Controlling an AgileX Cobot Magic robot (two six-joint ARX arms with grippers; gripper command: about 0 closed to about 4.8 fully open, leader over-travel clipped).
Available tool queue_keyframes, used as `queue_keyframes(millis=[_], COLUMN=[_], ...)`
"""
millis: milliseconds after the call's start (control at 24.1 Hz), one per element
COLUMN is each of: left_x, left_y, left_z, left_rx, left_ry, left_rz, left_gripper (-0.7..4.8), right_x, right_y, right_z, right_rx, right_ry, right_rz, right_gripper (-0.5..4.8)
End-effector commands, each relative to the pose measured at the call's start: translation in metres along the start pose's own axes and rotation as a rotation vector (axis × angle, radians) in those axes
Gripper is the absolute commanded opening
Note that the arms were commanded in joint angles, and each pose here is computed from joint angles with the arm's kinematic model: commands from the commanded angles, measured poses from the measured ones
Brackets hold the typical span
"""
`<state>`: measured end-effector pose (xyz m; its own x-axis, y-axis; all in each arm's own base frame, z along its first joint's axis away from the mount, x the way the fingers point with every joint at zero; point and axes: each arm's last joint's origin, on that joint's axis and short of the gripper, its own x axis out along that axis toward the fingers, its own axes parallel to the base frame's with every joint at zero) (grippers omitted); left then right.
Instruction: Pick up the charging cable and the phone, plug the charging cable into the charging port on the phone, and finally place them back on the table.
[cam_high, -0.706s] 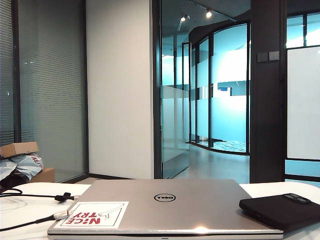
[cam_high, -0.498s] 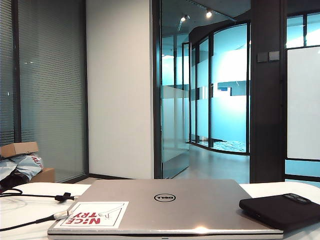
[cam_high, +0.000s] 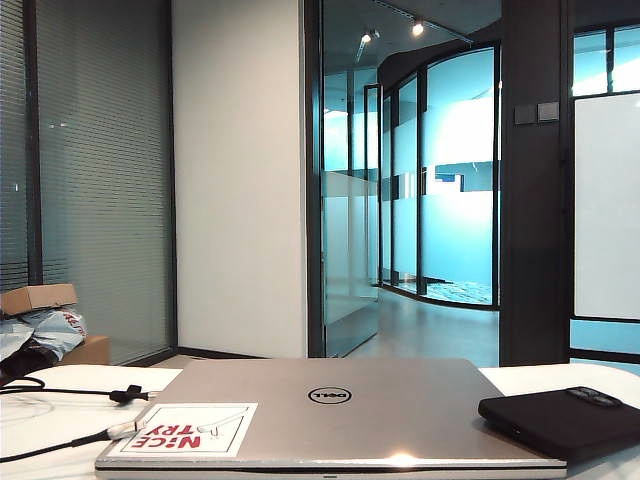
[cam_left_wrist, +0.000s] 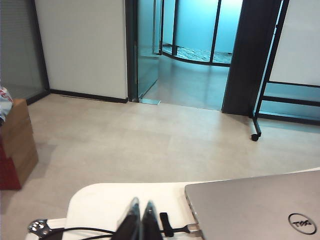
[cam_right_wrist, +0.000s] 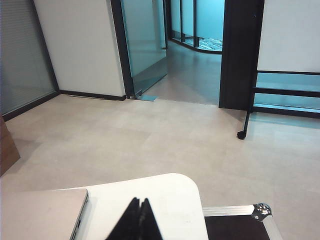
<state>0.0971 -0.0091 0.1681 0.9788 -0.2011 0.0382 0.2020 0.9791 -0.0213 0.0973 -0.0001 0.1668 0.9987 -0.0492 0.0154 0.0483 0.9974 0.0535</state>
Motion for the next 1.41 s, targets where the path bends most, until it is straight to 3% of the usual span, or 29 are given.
queue_keyframes(millis=[42, 249, 457, 664, 747, 914, 1121, 1412], left_x=[0.000, 0.000, -0.008, -0.008, 0.000, 0.021, 0.064, 0.106], left_y=[0.000, 0.000, -0.002, -0.003, -0.002, 0.001, 0.004, -0.027], left_z=[0.001, 0.005, 0.043, 0.073, 0.086, 0.103, 0.111, 0.084], left_rx=[0.061, -0.028, -0.026, -0.027, -0.075, -0.093, -0.115, -0.031], left_ry=[-0.006, -0.054, -0.207, -0.231, -0.192, -0.125, 0.029, 0.236], left_rz=[0.000, -0.002, -0.011, -0.013, -0.015, -0.012, -0.019, -0.202], left_gripper=[-0.06, -0.06, -0.06, -0.06, -0.06, -0.06, -0.06, -0.06], right_x=[0.000, -0.001, -0.010, -0.009, -0.002, 0.014, 0.039, 0.034], right_y=[0.000, 0.000, 0.002, 0.005, 0.008, 0.013, 0.027, 0.071], right_z=[0.001, 0.007, 0.049, 0.088, 0.107, 0.131, 0.156, 0.150], right_rx=[0.001, 0.004, 0.015, 0.064, 0.059, 0.054, 0.053, 0.042], right_ry=[-0.018, -0.038, -0.135, -0.155, -0.136, -0.096, -0.016, 0.117], right_rz=[0.000, 0.001, 0.008, 0.036, 0.087, 0.159, 0.318, 0.586], right_gripper=[-0.01, -0.01, -0.02, -0.02, -0.02, -0.02, -0.03, -0.02])
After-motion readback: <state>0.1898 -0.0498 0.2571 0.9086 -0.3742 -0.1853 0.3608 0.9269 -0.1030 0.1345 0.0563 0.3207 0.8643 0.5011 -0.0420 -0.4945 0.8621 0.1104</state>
